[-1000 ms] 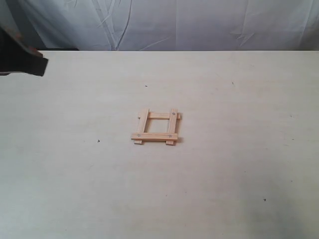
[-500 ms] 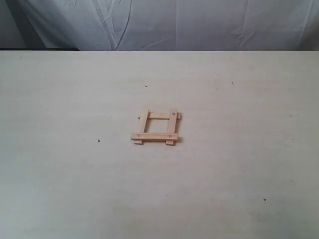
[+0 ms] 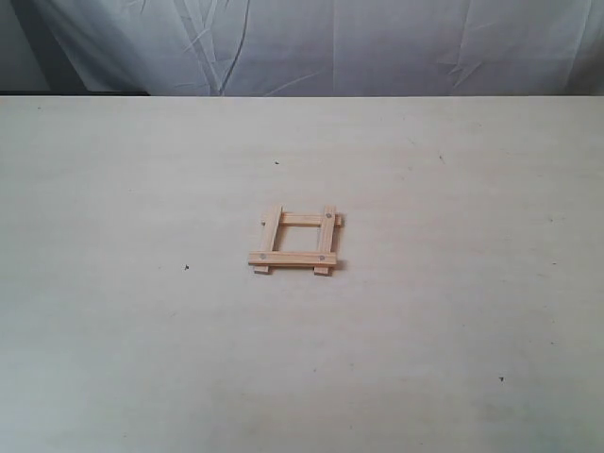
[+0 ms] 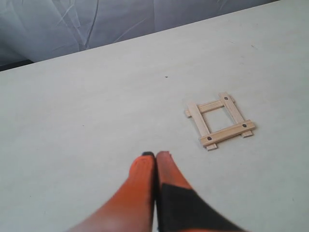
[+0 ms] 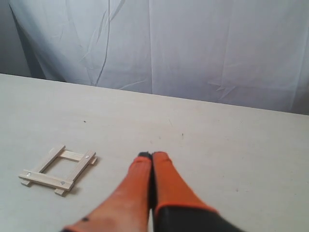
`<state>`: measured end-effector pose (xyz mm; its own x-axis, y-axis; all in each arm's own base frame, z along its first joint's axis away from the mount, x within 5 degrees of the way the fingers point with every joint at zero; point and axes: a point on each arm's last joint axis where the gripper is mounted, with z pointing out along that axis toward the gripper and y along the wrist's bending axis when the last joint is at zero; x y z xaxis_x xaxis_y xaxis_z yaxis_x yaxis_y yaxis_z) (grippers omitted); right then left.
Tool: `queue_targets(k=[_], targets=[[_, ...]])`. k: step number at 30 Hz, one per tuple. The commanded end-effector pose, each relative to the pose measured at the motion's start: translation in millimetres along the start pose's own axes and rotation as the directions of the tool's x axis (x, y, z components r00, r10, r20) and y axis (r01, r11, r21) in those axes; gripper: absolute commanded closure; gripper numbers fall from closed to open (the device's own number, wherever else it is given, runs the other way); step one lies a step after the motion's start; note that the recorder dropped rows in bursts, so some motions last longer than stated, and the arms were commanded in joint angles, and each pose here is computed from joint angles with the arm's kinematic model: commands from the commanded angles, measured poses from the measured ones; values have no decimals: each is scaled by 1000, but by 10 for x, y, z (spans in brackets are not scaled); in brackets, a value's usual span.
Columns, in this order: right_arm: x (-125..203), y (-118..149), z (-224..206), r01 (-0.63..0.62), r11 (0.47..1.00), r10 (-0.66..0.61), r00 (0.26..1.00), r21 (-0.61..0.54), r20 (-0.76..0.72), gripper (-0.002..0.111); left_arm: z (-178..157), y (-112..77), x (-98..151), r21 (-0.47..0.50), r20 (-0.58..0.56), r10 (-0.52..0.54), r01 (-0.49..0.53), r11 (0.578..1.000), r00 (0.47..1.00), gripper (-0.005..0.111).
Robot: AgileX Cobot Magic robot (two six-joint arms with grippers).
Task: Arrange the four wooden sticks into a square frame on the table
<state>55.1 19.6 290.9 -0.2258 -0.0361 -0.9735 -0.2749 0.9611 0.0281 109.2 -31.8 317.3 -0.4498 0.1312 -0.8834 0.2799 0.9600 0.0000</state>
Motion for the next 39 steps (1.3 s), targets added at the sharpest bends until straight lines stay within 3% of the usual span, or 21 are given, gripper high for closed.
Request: queue_targets(k=[1,8,21,27,33,39], targets=[[-4,-6,-2,1,1000,-1,1000,9,17,108,-12,3,4,-2,8,-1,1,1000,1000,107],[-6,-3,-52,-1,1000,0,999,14,43,108,-12,3,4,-2,8,-1,1,1000,1000,107],[20,-105,-137,-99,975,86,994,199,73,108,-12,3,4,-2,8,-1,1,1000,1000,107],[57,-134,-130,-74,971,62,996,229,62,108,-12,3,4,-2,8,-1,1,1000,1000,107],[540,-171,-26,-29,966,12,998,258,68,108,-12,3,4,-2,8,-1,1,1000,1000,107],[1044,-203,159,-37,965,50,998,259,-40,108,-12,3,0,-2,12,-1,1,1000,1000,107]])
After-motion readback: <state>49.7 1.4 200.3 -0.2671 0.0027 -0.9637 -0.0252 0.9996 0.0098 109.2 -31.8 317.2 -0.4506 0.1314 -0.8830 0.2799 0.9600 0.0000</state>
